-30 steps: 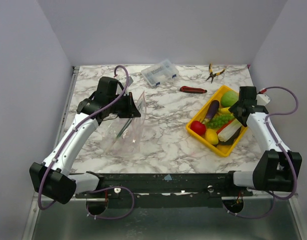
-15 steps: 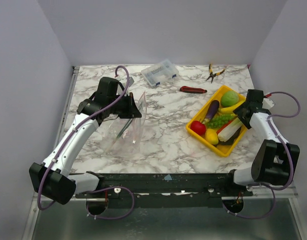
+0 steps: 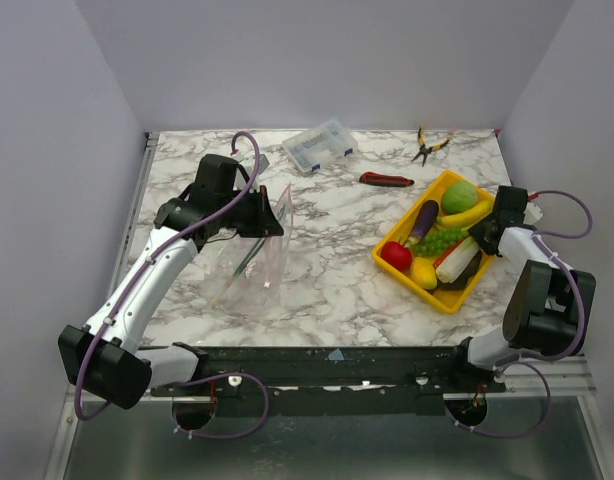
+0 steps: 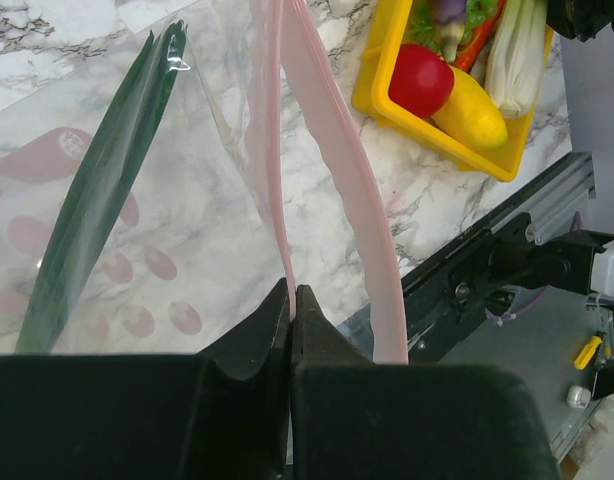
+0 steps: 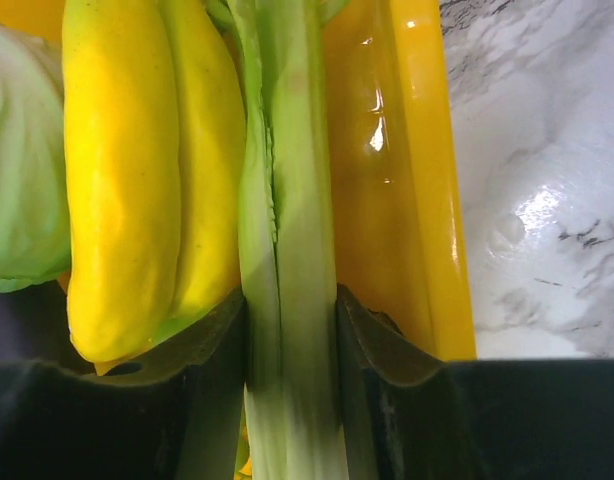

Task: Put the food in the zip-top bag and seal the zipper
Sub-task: Pick up the fake vegetable from the bin.

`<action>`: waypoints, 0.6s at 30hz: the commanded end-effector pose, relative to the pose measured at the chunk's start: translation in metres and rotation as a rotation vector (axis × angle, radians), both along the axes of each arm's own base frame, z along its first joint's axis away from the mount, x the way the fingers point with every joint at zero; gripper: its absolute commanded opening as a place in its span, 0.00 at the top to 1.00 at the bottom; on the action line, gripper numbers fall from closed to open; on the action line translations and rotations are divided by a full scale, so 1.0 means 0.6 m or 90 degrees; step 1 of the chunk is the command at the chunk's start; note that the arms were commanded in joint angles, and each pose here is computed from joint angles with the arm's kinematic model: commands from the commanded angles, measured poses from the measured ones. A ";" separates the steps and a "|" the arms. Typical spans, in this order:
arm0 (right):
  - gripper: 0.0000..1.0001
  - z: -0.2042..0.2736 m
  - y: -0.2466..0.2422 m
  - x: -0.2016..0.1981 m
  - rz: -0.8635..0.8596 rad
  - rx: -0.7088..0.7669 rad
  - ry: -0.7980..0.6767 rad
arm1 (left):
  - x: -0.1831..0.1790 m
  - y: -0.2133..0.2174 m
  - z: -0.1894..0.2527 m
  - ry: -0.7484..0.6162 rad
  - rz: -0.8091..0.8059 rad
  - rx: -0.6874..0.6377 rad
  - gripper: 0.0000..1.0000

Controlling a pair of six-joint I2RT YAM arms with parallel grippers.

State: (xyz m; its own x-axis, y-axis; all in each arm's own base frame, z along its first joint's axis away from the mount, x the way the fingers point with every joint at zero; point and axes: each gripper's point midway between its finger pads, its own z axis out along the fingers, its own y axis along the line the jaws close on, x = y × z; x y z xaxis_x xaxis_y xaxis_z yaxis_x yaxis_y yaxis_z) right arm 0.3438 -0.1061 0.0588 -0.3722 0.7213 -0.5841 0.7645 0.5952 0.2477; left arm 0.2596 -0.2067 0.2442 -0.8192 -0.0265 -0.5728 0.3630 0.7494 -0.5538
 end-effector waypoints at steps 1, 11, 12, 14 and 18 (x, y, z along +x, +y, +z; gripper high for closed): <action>0.67 0.017 0.005 0.012 0.019 0.004 -0.043 | 0.000 0.002 0.004 -0.022 -0.005 0.007 1.00; 0.92 0.175 0.033 -0.014 0.076 -0.014 -0.147 | 0.005 0.008 0.001 -0.027 0.003 0.023 1.00; 0.97 0.196 0.037 -0.017 0.087 -0.019 -0.165 | 0.006 0.009 0.000 -0.026 0.004 0.025 1.00; 1.00 0.232 0.055 -0.023 0.127 -0.020 -0.208 | 0.009 0.009 -0.006 -0.018 0.006 0.030 1.00; 1.00 0.280 0.123 -0.032 0.237 0.036 -0.308 | 0.007 0.003 -0.007 -0.012 -0.004 0.021 1.00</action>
